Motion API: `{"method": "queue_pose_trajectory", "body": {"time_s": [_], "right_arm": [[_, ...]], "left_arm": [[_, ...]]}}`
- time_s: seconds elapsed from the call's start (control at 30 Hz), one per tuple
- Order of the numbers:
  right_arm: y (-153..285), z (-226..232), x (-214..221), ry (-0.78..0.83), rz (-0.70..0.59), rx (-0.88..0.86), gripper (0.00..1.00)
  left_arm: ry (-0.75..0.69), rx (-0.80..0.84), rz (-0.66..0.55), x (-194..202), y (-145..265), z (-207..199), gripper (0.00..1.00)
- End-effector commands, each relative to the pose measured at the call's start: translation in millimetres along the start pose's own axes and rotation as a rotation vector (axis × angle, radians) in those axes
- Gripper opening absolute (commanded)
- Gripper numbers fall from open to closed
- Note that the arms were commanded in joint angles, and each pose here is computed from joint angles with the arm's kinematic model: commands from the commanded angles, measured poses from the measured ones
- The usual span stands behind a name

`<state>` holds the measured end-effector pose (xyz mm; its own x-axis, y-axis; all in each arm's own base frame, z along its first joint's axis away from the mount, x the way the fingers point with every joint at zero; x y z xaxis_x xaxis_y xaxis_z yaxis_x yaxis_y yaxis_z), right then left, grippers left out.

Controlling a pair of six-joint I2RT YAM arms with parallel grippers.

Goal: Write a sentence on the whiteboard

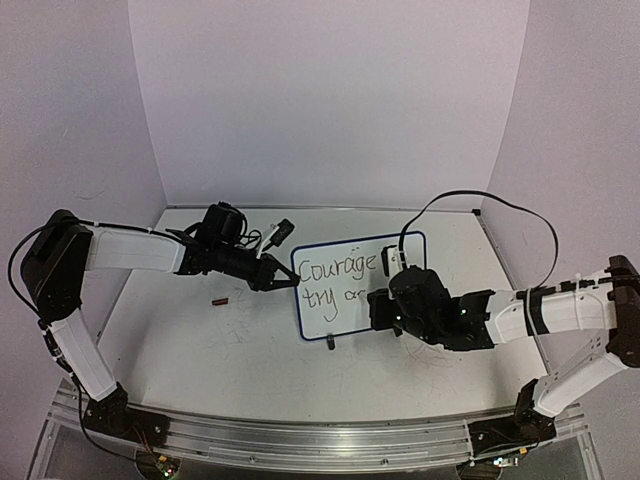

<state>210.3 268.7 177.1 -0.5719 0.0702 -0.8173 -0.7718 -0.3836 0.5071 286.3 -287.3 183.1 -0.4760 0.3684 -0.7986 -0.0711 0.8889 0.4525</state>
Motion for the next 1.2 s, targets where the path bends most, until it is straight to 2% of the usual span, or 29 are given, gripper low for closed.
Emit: {"method": "queue_pose_trajectory", "body": {"time_s": [0.0,0.57,1.17], "right_arm": [[-1,-2,-2,-0.023,0.001,0.018,0.00],[4,-10,2,-0.025,0.009,0.043,0.00],[9,-4,-32,-0.033,-0.108,0.057,0.00]], "left_arm": [[-0.017,-0.017,0.047,10,2,-4,0.00],[-0.016,-0.013,0.050,11,1,-4,0.00],[-0.017,-0.013,0.048,10,1,-4,0.00]]}}
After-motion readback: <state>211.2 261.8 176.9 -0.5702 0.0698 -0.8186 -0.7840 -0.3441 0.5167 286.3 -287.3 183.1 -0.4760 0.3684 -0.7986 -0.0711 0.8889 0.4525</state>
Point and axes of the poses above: each gripper's point midway between its finger pads, its own y axis back along the fingers, its own z axis along the line the jaws close on, x = y × z, the point moved 8 cm from there along y, back along the fingers, and after that the axes turned 4 degrees about -y, right-handed, at the moved point
